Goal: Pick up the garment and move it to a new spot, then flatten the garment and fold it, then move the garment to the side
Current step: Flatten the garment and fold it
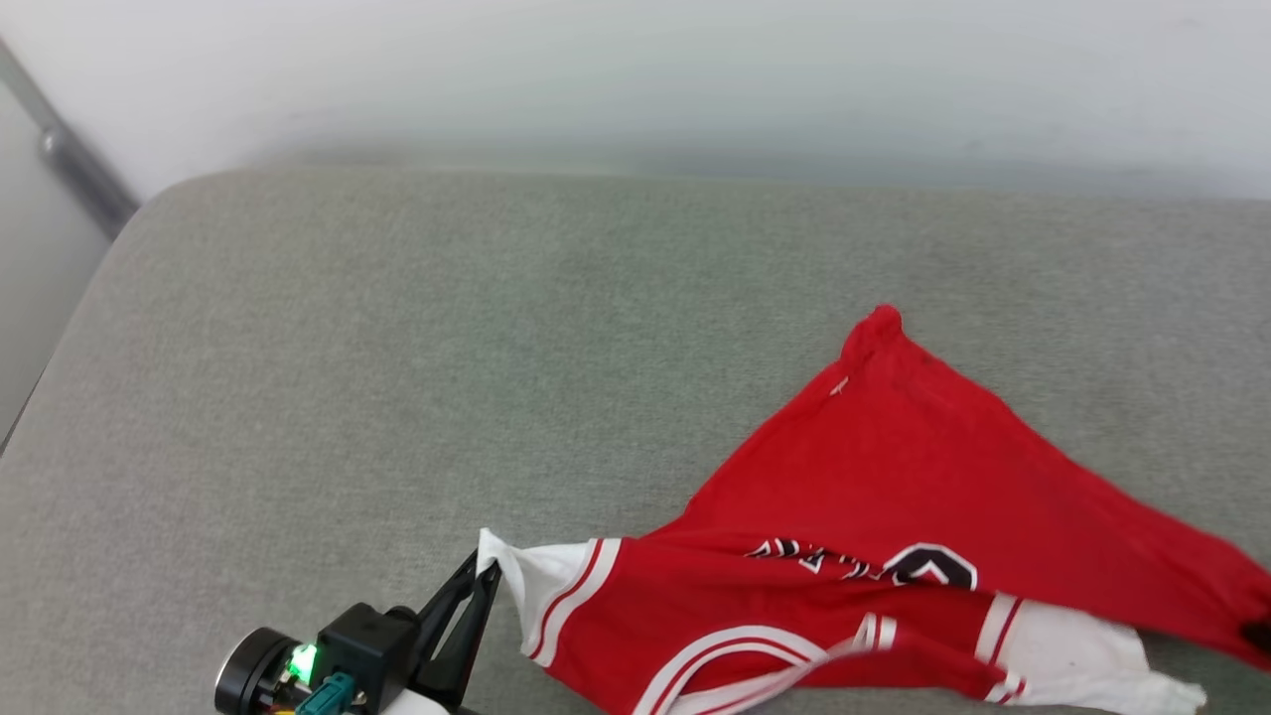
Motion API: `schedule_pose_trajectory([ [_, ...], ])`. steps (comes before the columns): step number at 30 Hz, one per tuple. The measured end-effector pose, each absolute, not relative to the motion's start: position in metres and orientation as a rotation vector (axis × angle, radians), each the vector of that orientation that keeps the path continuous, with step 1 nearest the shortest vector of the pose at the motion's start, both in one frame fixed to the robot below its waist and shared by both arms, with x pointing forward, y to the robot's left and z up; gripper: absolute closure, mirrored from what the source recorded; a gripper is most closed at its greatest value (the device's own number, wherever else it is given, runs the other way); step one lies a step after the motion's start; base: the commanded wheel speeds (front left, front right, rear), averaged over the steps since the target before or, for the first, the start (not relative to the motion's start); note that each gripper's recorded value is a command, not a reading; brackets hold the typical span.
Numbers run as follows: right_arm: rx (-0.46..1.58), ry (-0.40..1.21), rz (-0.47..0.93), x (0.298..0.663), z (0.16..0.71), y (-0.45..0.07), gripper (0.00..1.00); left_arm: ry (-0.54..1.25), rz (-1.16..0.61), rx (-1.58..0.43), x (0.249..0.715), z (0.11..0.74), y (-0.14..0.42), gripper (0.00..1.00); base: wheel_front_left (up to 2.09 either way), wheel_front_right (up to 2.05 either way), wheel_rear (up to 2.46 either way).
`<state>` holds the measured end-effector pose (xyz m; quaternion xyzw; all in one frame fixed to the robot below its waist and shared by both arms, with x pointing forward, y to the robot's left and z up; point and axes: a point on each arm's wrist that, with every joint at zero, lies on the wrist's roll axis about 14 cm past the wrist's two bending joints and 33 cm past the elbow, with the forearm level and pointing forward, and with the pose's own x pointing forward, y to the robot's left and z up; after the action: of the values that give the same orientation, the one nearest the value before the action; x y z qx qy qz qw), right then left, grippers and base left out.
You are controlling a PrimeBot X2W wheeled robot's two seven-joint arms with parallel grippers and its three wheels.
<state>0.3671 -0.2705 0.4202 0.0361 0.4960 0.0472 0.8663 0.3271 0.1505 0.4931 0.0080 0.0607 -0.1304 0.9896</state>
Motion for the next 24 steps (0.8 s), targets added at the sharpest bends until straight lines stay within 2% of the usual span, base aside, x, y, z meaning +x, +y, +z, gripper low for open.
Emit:
schedule_pose_trajectory([
  [7,0.143,1.048,0.048,0.310,0.408,-0.282,1.00,0.092,-0.259,-0.011,0.326,0.498,0.147,1.00,0.00,0.00,0.00],
  [12,0.174,1.041,0.040,0.292,0.400,-0.280,1.00,0.080,-0.256,-0.031,0.328,0.498,0.142,1.00,0.00,0.00,0.00],
  [13,0.175,1.027,0.038,0.293,0.401,-0.280,0.53,0.081,-0.256,-0.036,0.328,0.497,0.141,1.00,0.00,0.00,0.00],
  [14,0.174,1.017,0.040,0.295,0.402,-0.280,0.00,0.082,-0.257,-0.037,0.328,0.496,0.141,1.00,0.00,0.00,0.00],
  [20,0.128,0.988,0.105,0.309,0.410,-0.269,0.00,0.087,-0.260,-0.038,0.330,0.494,0.141,1.00,0.00,0.00,0.00],
  [24,0.100,0.908,0.177,0.339,0.434,-0.256,0.00,0.076,-0.254,-0.036,0.331,0.497,0.143,1.00,0.00,0.00,0.00],
])
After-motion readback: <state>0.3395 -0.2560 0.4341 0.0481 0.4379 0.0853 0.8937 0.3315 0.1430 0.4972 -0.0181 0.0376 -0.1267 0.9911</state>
